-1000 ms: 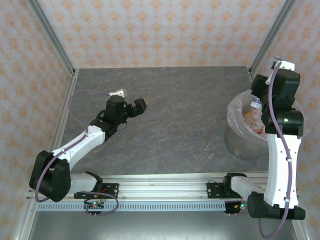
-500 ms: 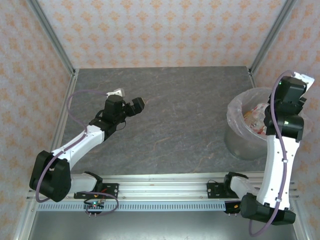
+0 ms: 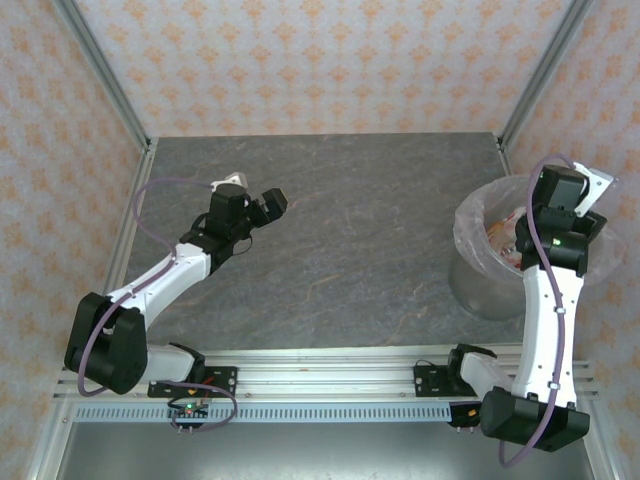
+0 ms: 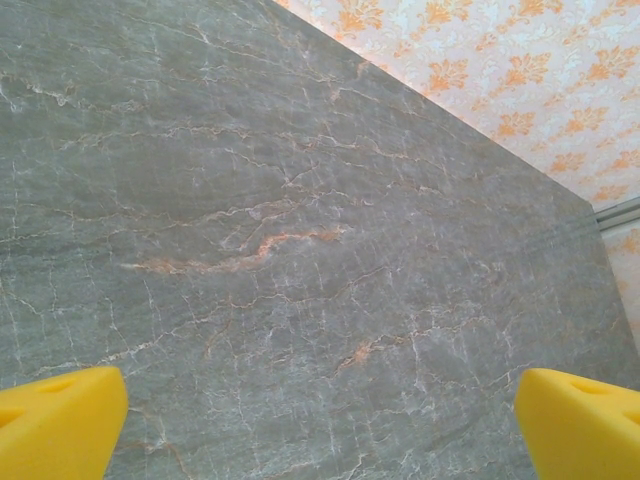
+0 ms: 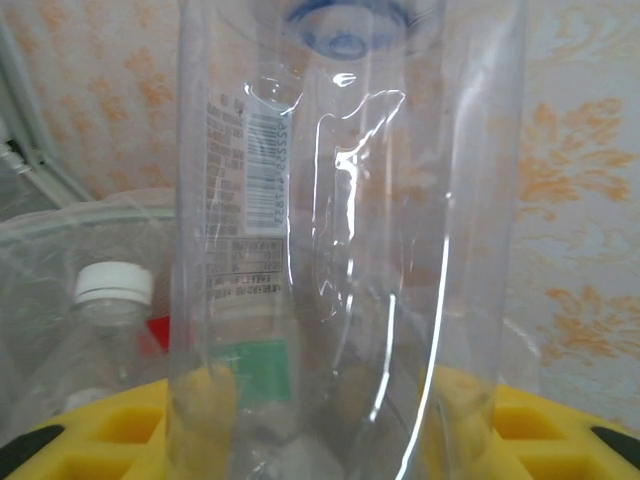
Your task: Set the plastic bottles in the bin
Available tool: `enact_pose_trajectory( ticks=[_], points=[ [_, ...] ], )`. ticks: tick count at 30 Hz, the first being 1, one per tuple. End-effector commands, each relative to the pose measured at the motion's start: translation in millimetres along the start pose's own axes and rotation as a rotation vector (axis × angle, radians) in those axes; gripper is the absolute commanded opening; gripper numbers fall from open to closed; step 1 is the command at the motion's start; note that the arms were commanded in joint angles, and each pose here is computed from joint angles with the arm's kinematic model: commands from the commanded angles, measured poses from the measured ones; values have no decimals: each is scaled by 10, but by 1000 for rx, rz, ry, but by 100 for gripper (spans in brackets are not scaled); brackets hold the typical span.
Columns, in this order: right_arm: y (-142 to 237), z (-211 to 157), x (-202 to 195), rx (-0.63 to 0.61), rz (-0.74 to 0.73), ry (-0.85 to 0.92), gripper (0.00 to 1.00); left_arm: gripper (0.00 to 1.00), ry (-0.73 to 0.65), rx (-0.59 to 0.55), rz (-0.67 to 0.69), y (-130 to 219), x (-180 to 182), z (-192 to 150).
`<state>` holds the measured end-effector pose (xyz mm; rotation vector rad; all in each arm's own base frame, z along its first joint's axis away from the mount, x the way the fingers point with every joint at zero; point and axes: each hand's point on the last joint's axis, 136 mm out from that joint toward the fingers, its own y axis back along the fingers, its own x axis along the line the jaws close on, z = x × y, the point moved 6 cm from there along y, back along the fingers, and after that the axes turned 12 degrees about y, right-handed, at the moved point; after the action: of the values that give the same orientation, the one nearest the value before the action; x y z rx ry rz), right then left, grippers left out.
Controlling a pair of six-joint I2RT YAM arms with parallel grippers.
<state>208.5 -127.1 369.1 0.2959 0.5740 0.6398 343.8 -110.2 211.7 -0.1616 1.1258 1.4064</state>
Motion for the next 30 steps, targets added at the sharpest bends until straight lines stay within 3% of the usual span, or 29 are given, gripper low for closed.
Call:
enact_pose_trajectory(
  ticks=[1, 5, 13, 19, 26, 30],
  points=[
    [44, 4, 81, 10, 105, -45, 48, 100, 21, -37, 14, 56, -7, 71],
    [66, 36, 324, 23, 308, -81, 48, 100, 16, -42, 20, 80, -3, 78],
    [-12, 184, 634, 29, 496, -183, 49, 100, 9, -64, 44, 160, 59, 80],
    [-85, 194, 782, 35, 563, -248, 55, 100, 2, -70, 59, 182, 107, 68],
    [14, 188, 636, 40, 512, -256, 78, 100, -7, -72, 62, 204, 119, 69],
    [167, 251, 500, 13, 507, -278, 81, 100, -11, -73, 66, 210, 131, 68]
  ],
)
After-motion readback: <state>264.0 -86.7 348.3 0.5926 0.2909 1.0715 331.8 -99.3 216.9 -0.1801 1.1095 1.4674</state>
